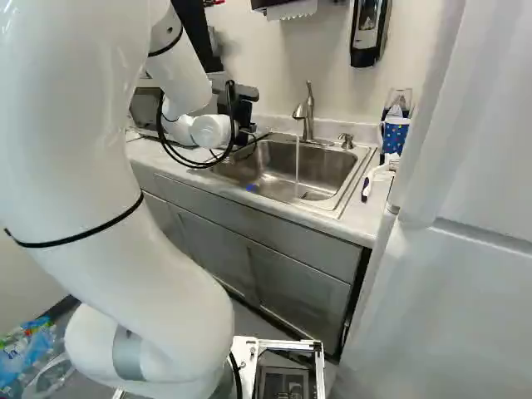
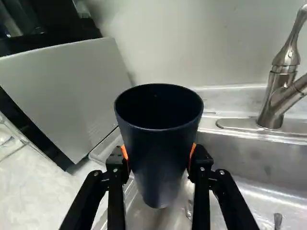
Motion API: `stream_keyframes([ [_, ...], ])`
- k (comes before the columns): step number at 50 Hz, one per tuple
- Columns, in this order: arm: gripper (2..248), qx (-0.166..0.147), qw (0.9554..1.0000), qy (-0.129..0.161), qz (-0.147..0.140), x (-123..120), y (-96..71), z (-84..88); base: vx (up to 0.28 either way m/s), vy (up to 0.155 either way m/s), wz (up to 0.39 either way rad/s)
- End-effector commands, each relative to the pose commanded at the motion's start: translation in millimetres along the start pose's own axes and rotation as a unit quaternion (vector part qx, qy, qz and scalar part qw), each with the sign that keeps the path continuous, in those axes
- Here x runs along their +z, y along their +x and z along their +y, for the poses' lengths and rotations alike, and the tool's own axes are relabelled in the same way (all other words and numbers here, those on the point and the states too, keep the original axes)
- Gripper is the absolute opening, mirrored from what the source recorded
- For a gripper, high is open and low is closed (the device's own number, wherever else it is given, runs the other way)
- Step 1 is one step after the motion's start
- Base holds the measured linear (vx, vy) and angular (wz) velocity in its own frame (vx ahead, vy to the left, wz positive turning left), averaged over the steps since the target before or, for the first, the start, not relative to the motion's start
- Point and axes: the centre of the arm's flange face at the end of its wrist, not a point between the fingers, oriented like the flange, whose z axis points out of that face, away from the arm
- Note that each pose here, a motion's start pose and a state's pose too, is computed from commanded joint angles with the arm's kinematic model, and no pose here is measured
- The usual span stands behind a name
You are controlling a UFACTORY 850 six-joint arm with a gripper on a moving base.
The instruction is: Rinse the cup and place it in the tray
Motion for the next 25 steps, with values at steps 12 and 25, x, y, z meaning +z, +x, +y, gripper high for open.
stream_keyframes([
  [12,126,-0.063,0.9980,0.000,0.000,0.0,0.0,0.0,0.000,0.000,0.000],
  [25,126,-0.115,0.9933,0.000,0.000,0.0,0.0,0.0,0.000,0.000,0.000],
])
